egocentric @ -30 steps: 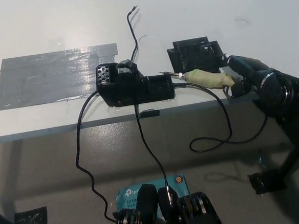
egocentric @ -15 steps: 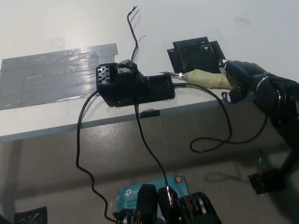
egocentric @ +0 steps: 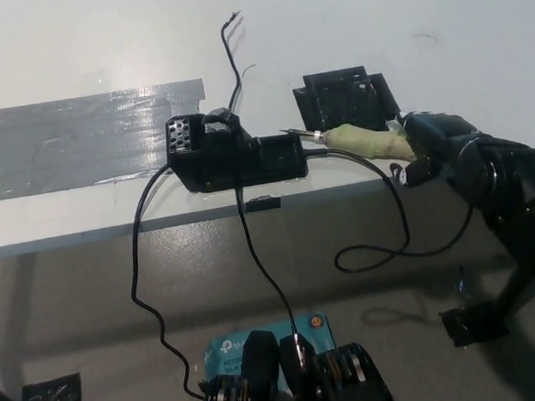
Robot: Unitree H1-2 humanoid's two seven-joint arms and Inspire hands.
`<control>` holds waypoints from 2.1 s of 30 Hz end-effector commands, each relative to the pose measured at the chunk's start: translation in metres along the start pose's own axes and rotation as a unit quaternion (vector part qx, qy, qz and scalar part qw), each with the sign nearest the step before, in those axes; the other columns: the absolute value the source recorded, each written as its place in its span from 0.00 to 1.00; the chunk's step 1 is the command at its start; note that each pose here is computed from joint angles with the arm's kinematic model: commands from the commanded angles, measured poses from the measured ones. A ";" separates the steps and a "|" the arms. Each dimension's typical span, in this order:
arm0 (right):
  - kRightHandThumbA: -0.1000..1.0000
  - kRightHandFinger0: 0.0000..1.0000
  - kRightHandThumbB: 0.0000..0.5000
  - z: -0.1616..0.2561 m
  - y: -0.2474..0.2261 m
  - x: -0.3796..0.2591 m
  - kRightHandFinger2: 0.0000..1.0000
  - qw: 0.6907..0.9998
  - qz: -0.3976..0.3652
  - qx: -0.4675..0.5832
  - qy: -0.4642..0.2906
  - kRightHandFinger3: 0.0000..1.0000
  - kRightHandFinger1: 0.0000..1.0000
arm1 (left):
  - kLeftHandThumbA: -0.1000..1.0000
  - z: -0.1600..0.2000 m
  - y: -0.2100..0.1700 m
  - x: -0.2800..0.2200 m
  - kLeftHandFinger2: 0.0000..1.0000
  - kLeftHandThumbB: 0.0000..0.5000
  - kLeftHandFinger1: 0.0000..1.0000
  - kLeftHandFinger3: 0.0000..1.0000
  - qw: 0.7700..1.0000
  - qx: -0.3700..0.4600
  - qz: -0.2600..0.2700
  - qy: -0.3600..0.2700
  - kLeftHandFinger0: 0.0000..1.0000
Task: The robot uses its right hand to grab and lift the soldering gun kept on the middle of the table and puts it in its base
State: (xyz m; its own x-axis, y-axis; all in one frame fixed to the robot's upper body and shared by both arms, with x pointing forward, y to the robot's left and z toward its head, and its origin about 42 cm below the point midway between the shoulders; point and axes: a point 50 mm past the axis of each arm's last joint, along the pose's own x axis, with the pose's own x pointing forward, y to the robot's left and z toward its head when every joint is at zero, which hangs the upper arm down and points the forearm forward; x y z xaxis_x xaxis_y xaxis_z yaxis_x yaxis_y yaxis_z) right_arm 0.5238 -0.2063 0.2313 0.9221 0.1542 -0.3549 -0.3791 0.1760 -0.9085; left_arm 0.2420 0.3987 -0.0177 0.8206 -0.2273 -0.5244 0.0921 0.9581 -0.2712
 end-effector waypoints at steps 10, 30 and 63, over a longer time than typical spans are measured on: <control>0.60 0.61 0.52 0.028 -0.011 0.010 0.82 0.998 -0.009 -0.064 -0.008 1.00 0.67 | 0.89 0.019 -0.012 0.014 0.51 1.00 0.28 0.63 0.999 0.030 -0.012 -0.027 0.00; 0.47 0.72 0.67 0.016 0.030 0.016 1.00 0.976 0.113 -0.178 0.049 1.00 0.94 | 0.87 0.036 -0.022 0.028 0.46 1.00 0.18 0.58 0.998 0.044 -0.032 -0.037 0.00; 0.00 0.00 0.26 -0.032 0.062 -0.013 0.47 0.960 -0.191 -0.202 -0.018 0.44 0.13 | 0.80 0.038 -0.019 0.031 0.42 1.00 0.24 0.52 0.996 0.079 -0.026 -0.013 0.00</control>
State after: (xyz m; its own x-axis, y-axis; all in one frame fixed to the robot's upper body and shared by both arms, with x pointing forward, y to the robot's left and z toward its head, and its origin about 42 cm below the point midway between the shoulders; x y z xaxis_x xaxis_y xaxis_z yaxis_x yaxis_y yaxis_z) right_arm 0.5009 -0.2035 0.1829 0.9882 0.1495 -0.0339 0.0057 -0.2573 -0.9663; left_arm 0.2753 0.3695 -0.0106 0.8043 -0.3001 -0.5129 0.2242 0.9526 -0.2057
